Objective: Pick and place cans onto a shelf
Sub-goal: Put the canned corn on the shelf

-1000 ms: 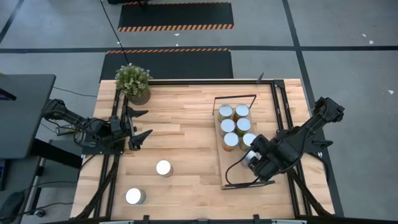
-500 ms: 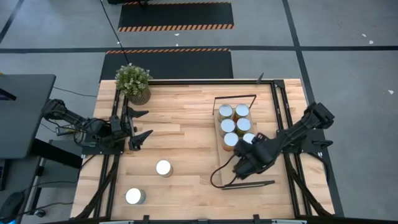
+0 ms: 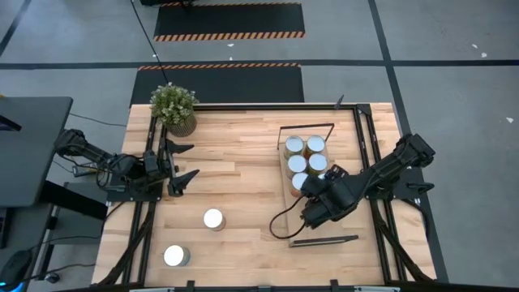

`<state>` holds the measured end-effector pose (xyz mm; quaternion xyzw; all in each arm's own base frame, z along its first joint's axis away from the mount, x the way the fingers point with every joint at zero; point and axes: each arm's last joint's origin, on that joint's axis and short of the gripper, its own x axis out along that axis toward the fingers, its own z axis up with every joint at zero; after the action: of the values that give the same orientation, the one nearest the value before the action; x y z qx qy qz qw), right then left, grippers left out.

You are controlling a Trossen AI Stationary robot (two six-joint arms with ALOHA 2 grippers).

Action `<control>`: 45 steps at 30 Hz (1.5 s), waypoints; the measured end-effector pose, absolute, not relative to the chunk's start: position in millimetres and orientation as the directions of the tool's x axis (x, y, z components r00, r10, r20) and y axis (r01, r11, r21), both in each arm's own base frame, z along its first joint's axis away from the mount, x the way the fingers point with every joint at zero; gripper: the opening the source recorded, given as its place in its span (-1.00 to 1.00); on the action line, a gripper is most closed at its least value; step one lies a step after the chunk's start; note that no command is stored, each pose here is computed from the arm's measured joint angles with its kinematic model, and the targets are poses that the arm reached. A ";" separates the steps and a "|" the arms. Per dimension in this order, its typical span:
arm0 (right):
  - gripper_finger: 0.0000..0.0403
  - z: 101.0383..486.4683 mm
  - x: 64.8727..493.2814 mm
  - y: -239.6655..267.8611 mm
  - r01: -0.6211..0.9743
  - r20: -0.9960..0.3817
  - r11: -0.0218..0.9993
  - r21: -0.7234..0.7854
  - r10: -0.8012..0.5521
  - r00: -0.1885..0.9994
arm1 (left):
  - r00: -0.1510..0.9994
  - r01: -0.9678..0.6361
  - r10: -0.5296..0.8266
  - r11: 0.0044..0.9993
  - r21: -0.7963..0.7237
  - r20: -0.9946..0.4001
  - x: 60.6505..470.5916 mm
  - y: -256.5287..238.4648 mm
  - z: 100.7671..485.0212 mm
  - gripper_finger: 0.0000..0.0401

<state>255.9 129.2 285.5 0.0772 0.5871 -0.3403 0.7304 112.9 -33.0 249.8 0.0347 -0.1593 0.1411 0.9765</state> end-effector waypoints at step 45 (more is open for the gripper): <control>0.76 238.9 421.6 118.5 -0.331 -0.690 0.900 -0.283 0.049 0.722 | 0.626 -0.307 -0.112 0.874 -0.377 -0.772 145.0 -83.7 229.1 0.94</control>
<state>421.6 118.5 238.9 -0.1972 0.3579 0.1046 0.9067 145.0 -83.7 229.1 -0.2448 0.4289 0.0562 0.8677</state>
